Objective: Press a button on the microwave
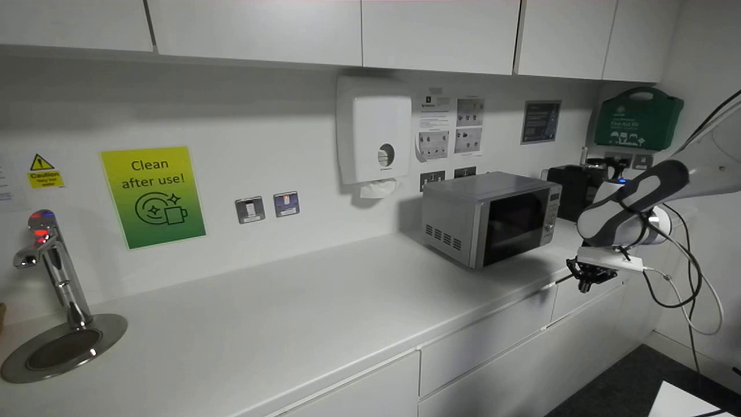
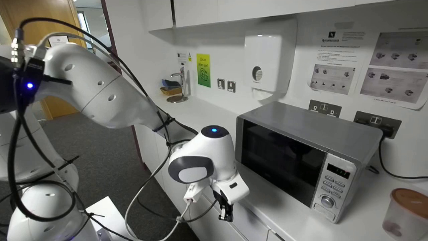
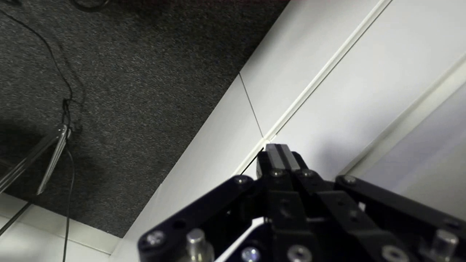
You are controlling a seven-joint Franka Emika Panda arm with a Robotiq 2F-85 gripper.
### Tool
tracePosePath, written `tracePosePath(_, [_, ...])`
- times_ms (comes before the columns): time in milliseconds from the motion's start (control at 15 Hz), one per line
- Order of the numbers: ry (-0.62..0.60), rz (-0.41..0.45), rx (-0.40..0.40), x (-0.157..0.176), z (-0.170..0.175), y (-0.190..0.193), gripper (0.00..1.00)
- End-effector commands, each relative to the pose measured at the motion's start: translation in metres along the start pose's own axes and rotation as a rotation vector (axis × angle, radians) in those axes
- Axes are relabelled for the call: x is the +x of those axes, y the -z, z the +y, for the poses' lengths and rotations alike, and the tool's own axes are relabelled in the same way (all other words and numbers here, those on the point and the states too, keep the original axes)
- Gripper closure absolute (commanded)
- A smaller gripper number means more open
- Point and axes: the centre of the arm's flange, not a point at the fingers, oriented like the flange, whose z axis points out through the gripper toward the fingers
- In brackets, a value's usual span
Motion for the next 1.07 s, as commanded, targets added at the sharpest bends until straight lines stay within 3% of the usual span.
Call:
tracePosePath(0, [0.030,0.010,0.022,-0.042,-0.001,0.077,1.00])
tracePosePath(400, [0.076,-0.003,0.074,-0.078,-0.010,0.154,1.00])
tracePosePath(467, [0.089,-0.002,0.053,-0.056,-0.018,0.131,0.75])
tracePosePath(533, [0.094,0.006,0.061,-0.060,-0.019,0.141,0.99])
tracePosePath(733, [0.094,0.002,0.054,-0.060,-0.019,0.138,0.77])
tracePosePath(1000, [0.093,-0.016,0.037,-0.059,-0.019,0.127,0.75])
